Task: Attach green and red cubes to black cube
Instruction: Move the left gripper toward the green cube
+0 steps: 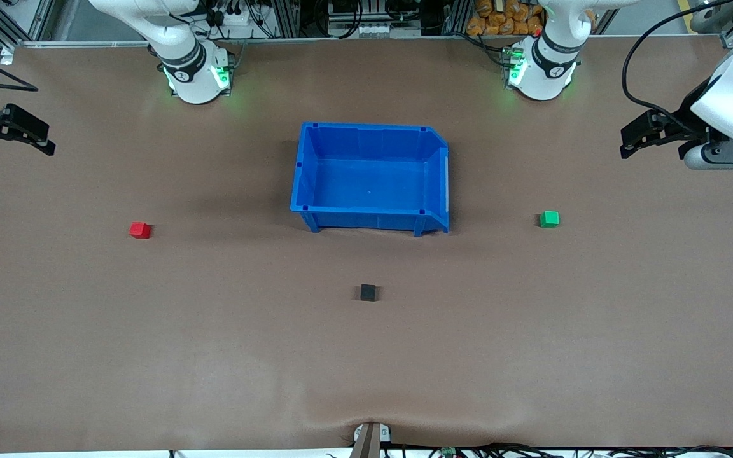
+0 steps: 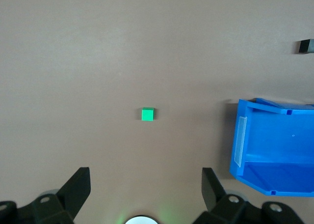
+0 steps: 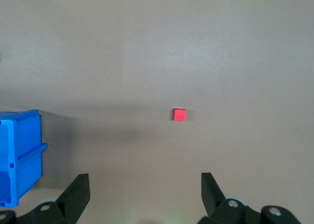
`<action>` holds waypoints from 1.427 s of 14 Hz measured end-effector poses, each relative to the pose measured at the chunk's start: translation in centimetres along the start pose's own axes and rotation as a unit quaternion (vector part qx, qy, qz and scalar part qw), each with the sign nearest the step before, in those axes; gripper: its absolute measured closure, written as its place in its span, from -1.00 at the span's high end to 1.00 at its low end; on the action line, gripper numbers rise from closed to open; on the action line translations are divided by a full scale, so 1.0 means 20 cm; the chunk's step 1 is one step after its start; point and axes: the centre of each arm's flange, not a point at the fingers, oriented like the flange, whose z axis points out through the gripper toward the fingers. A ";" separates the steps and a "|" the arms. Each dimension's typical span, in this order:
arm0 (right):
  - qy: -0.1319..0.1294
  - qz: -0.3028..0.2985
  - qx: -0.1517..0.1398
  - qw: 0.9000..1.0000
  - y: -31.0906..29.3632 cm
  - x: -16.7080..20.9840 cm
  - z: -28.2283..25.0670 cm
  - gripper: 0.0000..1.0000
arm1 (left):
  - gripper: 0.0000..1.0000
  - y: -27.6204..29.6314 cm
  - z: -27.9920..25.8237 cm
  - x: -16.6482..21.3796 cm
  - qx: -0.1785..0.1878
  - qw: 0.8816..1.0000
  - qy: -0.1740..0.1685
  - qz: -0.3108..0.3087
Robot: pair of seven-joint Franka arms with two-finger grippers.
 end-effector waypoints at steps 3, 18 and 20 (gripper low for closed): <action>0.000 0.000 0.000 1.000 0.00 0.00 0.00 1.00 | 1.00 0.00 0.00 0.00 0.000 1.000 0.000 0.000; -0.001 0.000 0.000 1.000 0.00 0.00 0.00 1.00 | 1.00 -0.01 0.01 0.01 0.000 1.000 -0.002 -0.002; -0.001 -0.001 0.000 1.000 0.00 0.00 0.00 1.00 | 1.00 -0.01 0.03 0.02 0.000 1.000 -0.006 -0.002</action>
